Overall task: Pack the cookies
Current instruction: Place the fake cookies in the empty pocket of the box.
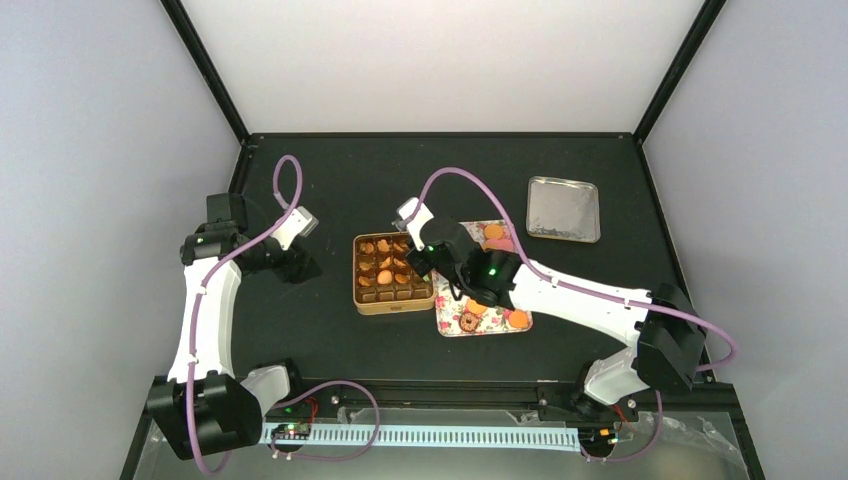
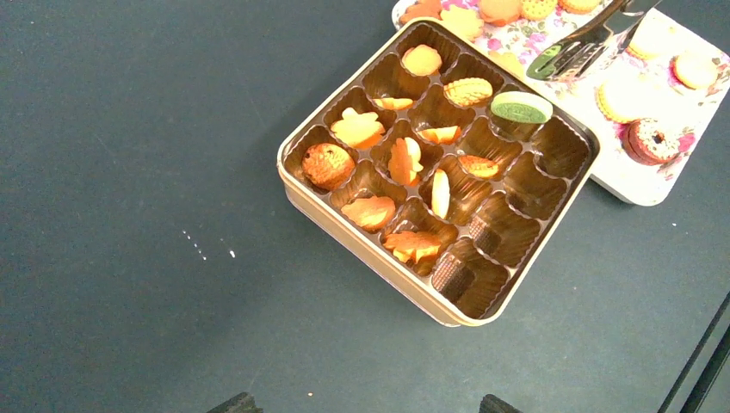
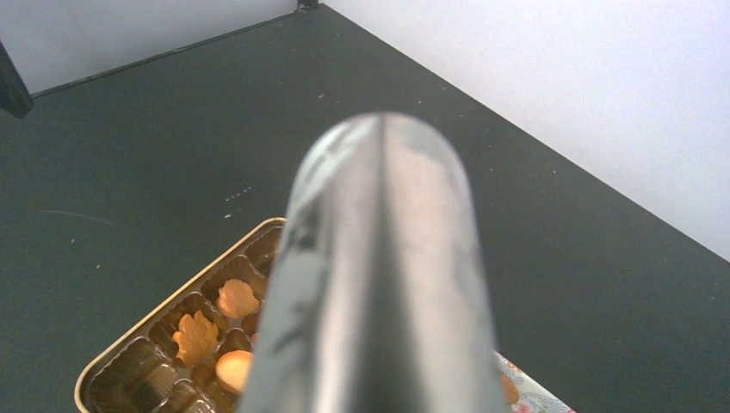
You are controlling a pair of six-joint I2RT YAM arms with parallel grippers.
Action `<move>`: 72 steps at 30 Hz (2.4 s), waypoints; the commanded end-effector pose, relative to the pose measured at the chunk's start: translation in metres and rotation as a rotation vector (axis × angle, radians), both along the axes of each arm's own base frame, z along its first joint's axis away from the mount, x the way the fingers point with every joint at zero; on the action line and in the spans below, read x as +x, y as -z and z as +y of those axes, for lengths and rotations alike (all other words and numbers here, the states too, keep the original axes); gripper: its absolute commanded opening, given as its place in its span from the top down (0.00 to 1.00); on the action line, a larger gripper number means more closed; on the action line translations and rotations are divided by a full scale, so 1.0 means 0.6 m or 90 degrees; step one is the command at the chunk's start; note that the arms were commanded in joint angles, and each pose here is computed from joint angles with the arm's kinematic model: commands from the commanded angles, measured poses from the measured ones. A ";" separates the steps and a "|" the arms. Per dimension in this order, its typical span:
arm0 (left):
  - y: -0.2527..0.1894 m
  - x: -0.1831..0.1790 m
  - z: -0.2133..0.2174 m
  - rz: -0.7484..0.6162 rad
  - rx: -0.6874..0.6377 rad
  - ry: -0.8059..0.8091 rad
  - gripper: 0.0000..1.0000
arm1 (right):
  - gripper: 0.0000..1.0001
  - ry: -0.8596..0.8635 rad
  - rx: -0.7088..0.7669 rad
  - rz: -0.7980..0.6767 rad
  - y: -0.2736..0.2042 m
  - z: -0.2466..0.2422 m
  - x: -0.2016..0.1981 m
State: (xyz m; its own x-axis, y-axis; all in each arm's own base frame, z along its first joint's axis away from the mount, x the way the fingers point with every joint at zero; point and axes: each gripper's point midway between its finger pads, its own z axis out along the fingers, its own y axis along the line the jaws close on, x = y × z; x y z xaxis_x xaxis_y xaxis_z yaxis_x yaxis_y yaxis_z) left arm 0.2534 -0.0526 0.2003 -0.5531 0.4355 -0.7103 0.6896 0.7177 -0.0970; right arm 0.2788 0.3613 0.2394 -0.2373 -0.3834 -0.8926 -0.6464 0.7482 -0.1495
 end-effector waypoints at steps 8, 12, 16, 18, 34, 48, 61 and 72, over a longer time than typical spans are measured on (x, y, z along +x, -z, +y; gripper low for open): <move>-0.012 -0.008 -0.006 -0.020 -0.009 0.022 0.32 | 0.74 -0.060 0.081 -0.046 -0.111 -0.003 -0.018; -0.013 -0.009 -0.005 -0.020 -0.008 0.023 0.32 | 0.73 -0.086 0.091 -0.038 -0.118 0.004 -0.027; -0.014 -0.009 -0.005 -0.022 -0.008 0.023 0.32 | 0.71 -0.100 0.092 -0.028 -0.110 0.015 -0.028; -0.014 -0.009 -0.004 -0.022 -0.008 0.022 0.32 | 0.71 -0.102 0.085 -0.023 -0.100 0.020 -0.025; -0.018 -0.008 -0.001 -0.024 -0.006 0.018 0.32 | 0.72 -0.099 0.036 -0.004 -0.036 0.041 -0.003; -0.032 -0.006 0.000 -0.032 -0.005 0.017 0.32 | 0.87 -0.122 0.016 -0.002 -0.018 0.052 -0.001; -0.033 -0.005 -0.001 -0.031 -0.006 0.018 0.32 | 0.84 -0.109 0.052 -0.034 -0.074 0.023 0.006; -0.047 -0.009 -0.004 -0.040 -0.013 0.020 0.31 | 0.68 0.024 0.136 -0.020 -0.082 -0.122 0.063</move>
State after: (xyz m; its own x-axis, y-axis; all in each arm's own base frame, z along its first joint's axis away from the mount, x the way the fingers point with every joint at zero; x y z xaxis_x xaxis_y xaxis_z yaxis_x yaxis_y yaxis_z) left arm 0.2497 -0.0524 0.2088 -0.5402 0.4388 -0.7180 0.7015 0.7061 -0.0962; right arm 0.3075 0.3089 0.2931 -0.1824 -0.2552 -0.9495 -0.6550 0.7517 -0.0762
